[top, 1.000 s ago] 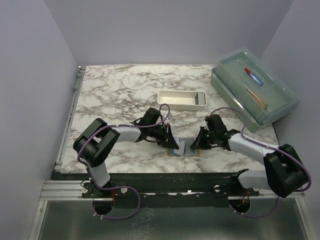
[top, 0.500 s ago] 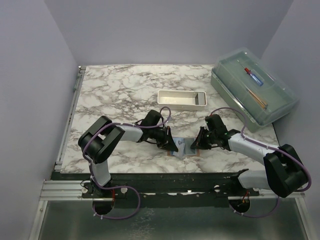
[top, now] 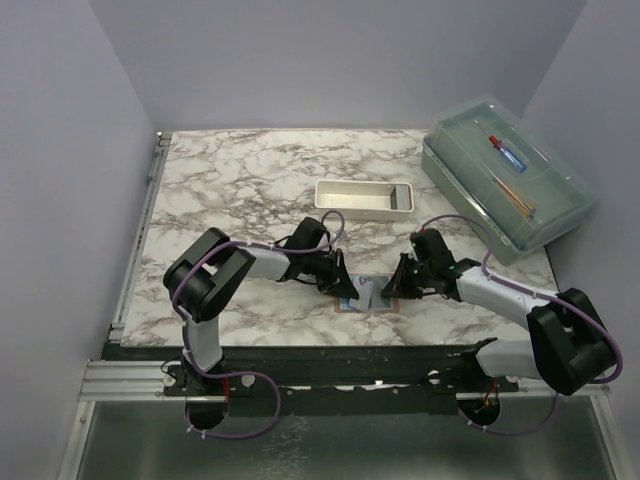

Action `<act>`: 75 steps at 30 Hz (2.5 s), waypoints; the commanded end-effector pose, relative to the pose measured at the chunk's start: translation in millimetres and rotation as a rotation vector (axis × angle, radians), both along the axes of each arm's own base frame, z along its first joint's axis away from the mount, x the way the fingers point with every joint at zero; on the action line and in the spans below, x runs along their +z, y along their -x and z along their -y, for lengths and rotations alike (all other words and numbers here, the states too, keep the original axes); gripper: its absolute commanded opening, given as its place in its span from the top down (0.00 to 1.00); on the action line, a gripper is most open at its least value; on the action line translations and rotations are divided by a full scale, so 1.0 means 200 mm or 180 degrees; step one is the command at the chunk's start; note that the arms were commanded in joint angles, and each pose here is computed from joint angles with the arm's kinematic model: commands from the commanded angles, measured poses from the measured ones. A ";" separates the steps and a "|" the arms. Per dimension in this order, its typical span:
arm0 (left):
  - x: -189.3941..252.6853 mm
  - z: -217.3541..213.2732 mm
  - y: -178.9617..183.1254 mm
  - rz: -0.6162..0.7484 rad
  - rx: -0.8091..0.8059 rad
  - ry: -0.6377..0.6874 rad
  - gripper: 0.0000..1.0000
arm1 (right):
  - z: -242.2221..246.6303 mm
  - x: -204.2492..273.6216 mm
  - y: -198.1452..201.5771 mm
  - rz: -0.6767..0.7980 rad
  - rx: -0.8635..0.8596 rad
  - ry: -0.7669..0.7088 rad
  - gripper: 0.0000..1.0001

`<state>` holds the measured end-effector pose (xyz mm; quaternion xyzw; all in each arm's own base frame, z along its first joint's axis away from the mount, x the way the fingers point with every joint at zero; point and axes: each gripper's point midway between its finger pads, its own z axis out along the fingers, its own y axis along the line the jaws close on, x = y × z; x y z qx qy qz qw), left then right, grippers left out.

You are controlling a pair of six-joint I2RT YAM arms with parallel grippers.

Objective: Put the credit cards into the card holder
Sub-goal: Insert the credit card into the card holder.

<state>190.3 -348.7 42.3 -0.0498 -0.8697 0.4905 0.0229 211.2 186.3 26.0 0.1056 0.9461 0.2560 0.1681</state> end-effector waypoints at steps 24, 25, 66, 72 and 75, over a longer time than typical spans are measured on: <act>-0.03 0.08 -0.12 0.0053 0.0356 0.0116 1.00 | 0.01 -0.03 0.01 -0.0047 -0.0060 0.0025 1.00; -0.03 0.09 -0.12 0.0028 0.0354 0.0148 1.00 | 0.02 -0.03 0.01 -0.0047 -0.0060 0.0053 0.99; -0.04 0.16 -0.16 0.0032 0.0506 0.0278 0.91 | 0.08 -0.07 -0.01 -0.0220 -0.0184 0.0367 0.93; -0.07 0.09 -0.16 0.0255 0.0455 -0.0134 0.67 | 0.12 -0.05 -0.01 -0.0169 -0.0213 0.0508 0.93; -0.09 0.09 -0.16 0.0333 0.0390 -0.0245 0.65 | 0.12 -0.05 -0.02 -0.0161 -0.0204 0.0533 0.93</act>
